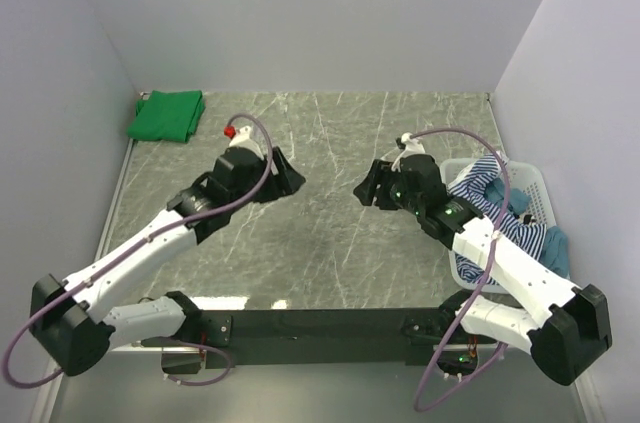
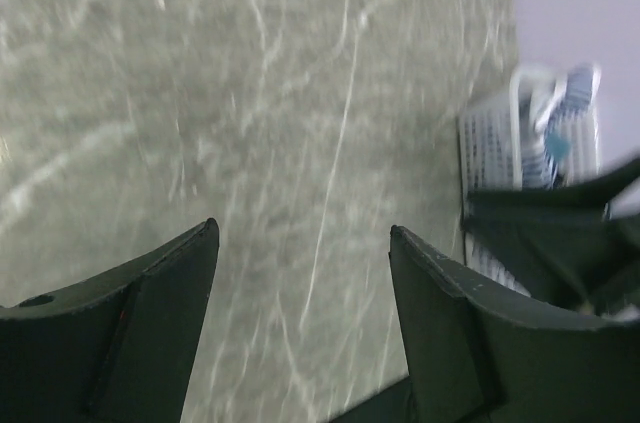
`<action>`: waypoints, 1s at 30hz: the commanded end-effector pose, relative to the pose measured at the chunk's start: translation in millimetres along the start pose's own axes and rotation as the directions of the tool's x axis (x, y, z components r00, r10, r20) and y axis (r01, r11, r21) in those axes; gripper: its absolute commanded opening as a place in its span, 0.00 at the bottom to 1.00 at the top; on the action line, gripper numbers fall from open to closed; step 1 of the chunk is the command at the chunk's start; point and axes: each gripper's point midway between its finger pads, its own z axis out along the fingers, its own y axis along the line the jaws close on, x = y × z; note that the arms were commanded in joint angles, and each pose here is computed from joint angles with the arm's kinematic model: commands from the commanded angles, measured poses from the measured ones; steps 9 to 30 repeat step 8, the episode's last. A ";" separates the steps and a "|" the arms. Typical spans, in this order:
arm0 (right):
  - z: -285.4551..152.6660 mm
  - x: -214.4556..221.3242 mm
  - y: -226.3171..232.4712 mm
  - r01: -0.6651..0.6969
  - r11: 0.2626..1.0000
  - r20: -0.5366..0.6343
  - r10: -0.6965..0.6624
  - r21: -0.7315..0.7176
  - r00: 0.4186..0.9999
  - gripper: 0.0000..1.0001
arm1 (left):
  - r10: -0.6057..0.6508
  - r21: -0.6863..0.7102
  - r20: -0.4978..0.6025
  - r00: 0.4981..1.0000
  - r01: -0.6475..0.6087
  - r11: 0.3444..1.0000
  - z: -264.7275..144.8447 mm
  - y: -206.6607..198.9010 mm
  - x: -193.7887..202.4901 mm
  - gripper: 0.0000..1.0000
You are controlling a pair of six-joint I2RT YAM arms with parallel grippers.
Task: Fold and stack the tank tops
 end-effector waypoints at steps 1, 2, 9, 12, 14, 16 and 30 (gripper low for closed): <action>0.6 -3.9 -11.3 -0.039 0.998 0.053 0.037 0.045 0.998 0.67 | 0.072 -0.007 -0.063 0.995 -0.072 0.997 -18.7 8.6 27.3 0.74; 1.1 -5.5 -16.6 -0.044 0.997 0.070 0.040 0.068 0.997 0.68 | 0.088 0.008 -0.065 0.994 -0.088 0.996 -24.1 7.6 29.4 0.74; -8.6 -10.5 -31.5 -0.113 0.985 0.148 0.094 0.126 0.984 0.77 | 0.169 0.086 -0.082 0.982 -0.162 0.983 -44.2 0.3 32.5 0.75; -8.6 -10.5 -31.5 -0.113 0.985 0.148 0.094 0.126 0.984 0.77 | 0.169 0.086 -0.082 0.982 -0.162 0.983 -44.2 0.3 32.5 0.75; -8.6 -10.5 -31.5 -0.113 0.985 0.148 0.094 0.126 0.984 0.77 | 0.169 0.086 -0.082 0.982 -0.162 0.983 -44.2 0.3 32.5 0.75; -8.6 -10.5 -31.5 -0.113 0.985 0.148 0.094 0.126 0.984 0.77 | 0.169 0.086 -0.082 0.982 -0.162 0.983 -44.2 0.3 32.5 0.75; -8.6 -10.5 -31.5 -0.113 0.985 0.148 0.094 0.126 0.984 0.77 | 0.169 0.086 -0.082 0.982 -0.162 0.983 -44.2 0.3 32.5 0.75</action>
